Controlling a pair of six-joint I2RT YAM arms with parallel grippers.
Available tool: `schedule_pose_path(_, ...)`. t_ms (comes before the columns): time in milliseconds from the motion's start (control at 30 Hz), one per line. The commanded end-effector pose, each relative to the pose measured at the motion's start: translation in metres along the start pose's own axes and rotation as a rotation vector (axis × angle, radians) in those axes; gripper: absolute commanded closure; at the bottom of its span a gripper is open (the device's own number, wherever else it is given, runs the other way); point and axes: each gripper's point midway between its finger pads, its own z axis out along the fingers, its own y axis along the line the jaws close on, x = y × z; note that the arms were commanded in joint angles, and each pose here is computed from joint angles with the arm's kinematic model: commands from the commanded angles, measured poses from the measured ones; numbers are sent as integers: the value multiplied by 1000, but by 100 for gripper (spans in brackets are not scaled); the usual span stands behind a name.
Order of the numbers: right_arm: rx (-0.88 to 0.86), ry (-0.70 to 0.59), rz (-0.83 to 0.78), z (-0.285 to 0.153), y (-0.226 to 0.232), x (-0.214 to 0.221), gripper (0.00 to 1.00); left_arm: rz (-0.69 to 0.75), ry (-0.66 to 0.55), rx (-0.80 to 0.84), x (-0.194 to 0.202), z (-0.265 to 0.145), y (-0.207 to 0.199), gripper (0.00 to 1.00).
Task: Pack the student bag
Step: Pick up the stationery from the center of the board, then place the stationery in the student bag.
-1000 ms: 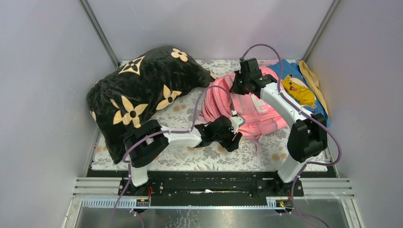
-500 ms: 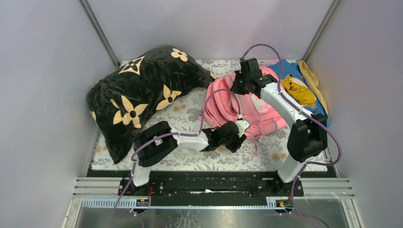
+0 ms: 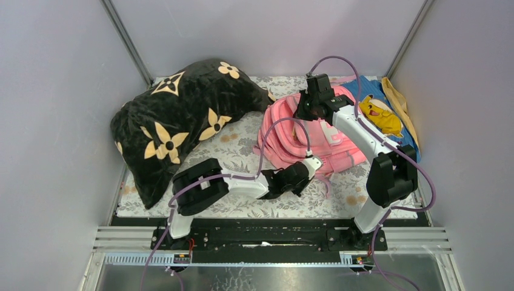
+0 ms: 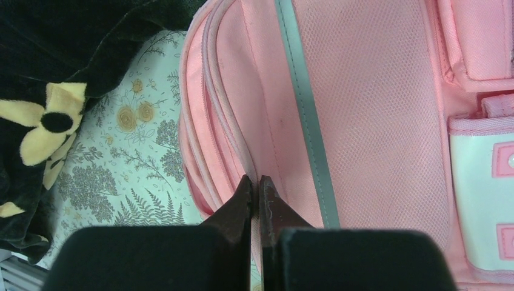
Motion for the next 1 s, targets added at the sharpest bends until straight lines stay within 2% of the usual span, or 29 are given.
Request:
schedule_pose_path(0, -24, -83, -10, -24, 5, -25, 100, -54, -36, -71, -11, -34, 12, 100)
schedule_pose_path(233, -30, -92, -14, -26, 7, -27, 100, -369, -144, 8, -50, -107, 40, 100)
schedule_pose_path(433, -43, -98, -7, -28, 9, -27, 100, -619, -269, -93, -113, -142, 109, 100)
schedule_pose_path(567, -46, -100, -3, -29, 9, -27, 100, -737, -331, -125, -152, -141, 146, 100)
schedule_pose_path(733, -32, -97, -2, -28, 5, -26, 100, -760, -392, -166, -192, -129, 174, 100)
schedule_pose_path(967, -22, -96, -4, -28, 3, -28, 100, -788, -324, -156, -187, -75, 189, 100)
